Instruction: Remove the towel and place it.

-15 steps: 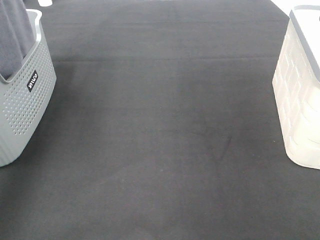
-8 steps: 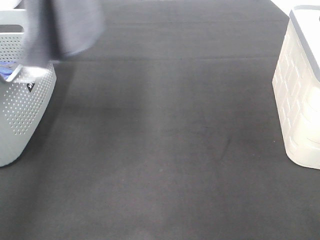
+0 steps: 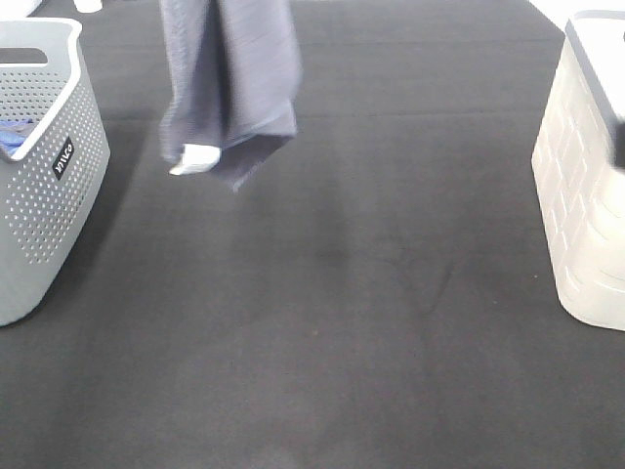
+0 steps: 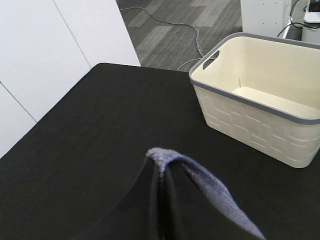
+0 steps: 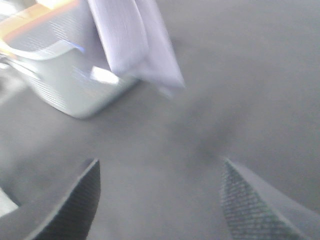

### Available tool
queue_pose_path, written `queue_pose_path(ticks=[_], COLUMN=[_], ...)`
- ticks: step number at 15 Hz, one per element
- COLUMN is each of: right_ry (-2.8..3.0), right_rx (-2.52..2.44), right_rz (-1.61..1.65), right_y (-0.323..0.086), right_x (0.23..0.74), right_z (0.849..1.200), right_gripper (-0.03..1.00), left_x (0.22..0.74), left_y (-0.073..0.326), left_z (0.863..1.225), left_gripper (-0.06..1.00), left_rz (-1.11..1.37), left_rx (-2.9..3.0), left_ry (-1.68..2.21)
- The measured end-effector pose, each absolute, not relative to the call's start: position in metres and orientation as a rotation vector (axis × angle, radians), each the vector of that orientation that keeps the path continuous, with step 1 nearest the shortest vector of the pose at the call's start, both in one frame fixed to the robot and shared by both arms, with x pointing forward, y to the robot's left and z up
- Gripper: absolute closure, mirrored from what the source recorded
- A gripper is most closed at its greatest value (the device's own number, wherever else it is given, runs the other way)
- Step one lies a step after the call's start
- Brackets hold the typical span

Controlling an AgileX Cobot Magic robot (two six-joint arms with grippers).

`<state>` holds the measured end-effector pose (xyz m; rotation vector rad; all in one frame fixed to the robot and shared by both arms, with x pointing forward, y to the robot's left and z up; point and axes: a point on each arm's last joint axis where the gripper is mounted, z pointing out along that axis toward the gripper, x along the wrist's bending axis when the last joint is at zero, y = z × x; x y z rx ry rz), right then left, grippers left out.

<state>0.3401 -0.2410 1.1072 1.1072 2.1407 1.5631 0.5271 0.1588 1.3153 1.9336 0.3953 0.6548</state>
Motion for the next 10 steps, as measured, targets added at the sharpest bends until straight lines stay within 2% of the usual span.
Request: queue_pose_path(ticks=[5, 10], right_ry=[2.091, 2.196], right_rx=[0.858, 0.805], right_rz=[1.857, 1.809], right_y=[-0.229, -0.196], right_x=[0.385, 0.419], right_z=[1.11, 1.082], right_gripper=[0.35, 0.35], left_x=[0.528, 0.524], left_y=[0.127, 0.104], left_z=[1.302, 1.294], left_gripper=[0.94, 0.94], left_rz=[0.577, 0.557], left_rx=[1.976, 2.011], left_ry=[0.319, 0.211])
